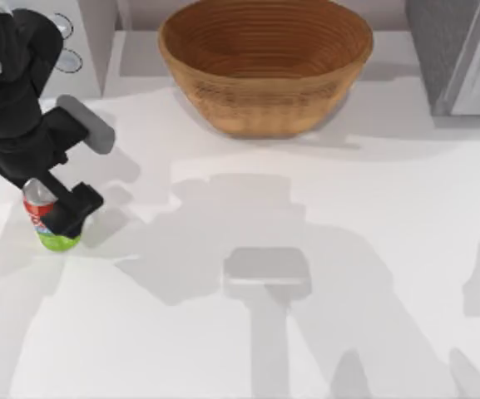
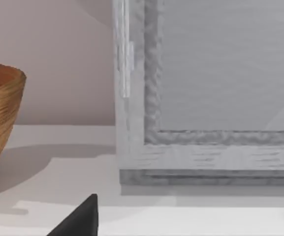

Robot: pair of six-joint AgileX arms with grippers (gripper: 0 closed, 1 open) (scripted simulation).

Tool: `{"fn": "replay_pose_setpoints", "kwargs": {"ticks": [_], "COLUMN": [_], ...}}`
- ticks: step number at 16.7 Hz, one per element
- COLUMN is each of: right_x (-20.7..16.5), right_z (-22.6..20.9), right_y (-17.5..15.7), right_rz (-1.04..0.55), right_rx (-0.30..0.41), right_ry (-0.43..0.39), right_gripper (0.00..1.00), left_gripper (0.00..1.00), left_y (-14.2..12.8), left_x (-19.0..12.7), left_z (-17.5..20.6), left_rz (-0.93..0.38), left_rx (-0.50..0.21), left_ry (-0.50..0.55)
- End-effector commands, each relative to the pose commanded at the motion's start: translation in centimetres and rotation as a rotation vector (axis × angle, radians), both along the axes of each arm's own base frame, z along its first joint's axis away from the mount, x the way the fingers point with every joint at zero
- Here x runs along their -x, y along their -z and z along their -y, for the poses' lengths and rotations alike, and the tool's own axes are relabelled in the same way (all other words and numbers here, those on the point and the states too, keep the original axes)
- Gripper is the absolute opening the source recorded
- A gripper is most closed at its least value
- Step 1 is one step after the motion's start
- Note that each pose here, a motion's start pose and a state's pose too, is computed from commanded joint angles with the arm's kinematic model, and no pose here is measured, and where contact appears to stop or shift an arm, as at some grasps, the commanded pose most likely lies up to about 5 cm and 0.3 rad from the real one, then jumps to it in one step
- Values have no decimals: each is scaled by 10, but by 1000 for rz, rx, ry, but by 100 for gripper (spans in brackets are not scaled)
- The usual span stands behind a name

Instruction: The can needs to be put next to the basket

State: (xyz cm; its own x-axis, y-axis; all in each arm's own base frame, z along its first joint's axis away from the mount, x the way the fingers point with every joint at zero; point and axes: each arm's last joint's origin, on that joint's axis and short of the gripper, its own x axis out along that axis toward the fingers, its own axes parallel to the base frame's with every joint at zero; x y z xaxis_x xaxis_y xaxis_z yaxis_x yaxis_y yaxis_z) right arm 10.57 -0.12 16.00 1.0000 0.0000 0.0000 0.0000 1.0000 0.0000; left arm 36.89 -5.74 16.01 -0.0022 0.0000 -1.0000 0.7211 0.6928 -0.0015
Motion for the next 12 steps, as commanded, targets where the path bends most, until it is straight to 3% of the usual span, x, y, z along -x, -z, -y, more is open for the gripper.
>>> {"fn": "replay_pose_setpoints", "kwargs": {"ticks": [1,12], "right_x": [0,0], "right_z": [0,0], "right_y": [0,0], "right_rz": [0,0], "right_rx": [0,0], "right_ry": [0,0], "right_gripper": [100,100], "left_gripper": [100,17], "left_y": [0,0], "left_x": [0,0], "left_z": [0,0], "left_rz": [0,0], "left_rx": [0,0], "left_ry": [0,0]}}
